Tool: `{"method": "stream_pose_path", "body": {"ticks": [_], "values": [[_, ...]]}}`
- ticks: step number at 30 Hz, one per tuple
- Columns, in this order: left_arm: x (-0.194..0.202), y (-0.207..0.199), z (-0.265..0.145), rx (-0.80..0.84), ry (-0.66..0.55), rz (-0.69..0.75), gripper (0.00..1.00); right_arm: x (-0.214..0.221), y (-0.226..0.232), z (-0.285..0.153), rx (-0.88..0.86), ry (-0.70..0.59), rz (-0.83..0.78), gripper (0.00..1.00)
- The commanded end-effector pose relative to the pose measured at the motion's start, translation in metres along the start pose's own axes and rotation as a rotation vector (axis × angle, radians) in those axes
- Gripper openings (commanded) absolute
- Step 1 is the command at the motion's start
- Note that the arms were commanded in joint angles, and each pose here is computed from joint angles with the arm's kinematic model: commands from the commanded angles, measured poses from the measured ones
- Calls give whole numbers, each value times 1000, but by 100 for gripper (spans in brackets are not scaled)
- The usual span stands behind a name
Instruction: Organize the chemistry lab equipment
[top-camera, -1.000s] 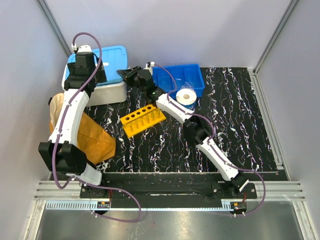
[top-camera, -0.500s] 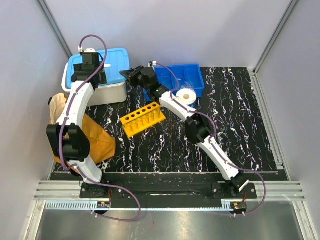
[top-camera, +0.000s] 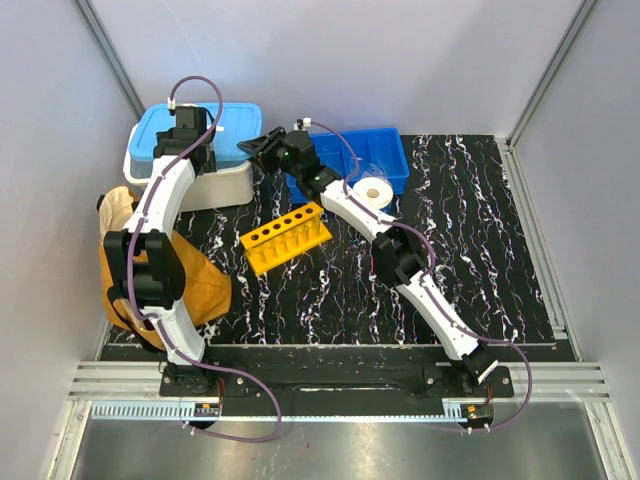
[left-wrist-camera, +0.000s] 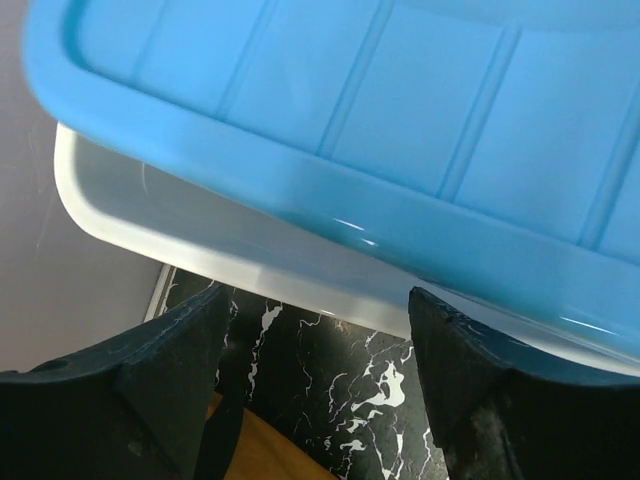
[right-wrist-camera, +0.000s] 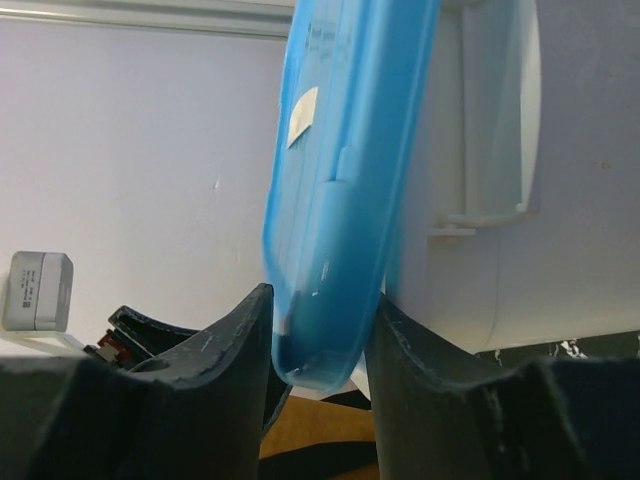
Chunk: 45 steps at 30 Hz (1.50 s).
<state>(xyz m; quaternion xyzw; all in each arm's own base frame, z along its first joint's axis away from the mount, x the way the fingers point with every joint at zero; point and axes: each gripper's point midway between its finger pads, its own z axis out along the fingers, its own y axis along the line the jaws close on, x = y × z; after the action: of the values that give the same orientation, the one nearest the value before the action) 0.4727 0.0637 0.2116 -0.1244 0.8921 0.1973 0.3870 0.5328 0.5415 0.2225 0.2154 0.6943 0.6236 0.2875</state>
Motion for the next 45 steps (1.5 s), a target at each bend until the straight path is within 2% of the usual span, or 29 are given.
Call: {"method": "stream_pose_path", "body": {"ticks": [1,3,9,13,21,27,34,45], "values": [[-28,16,-11,-47,-77,-40,76,-6,25,-15,27,16,-82,47],[-29,17,-11,-56,-79,-40,76,-10,27,-17,27,7,-93,43],[-45,22,-32,-28,-131,-79,75,-16,40,-15,-54,9,-85,14],[-64,25,-56,25,-198,-130,76,-7,53,-14,-151,51,-30,0],[-74,32,-75,40,-239,-155,77,0,77,-21,-247,102,10,0],[-73,33,-78,42,-247,-170,78,13,74,-18,-259,134,54,0],[-51,22,-55,40,-191,-145,78,24,62,-14,-268,158,134,0],[-26,1,-15,48,-95,-113,77,29,40,-9,-169,164,100,1]]}}
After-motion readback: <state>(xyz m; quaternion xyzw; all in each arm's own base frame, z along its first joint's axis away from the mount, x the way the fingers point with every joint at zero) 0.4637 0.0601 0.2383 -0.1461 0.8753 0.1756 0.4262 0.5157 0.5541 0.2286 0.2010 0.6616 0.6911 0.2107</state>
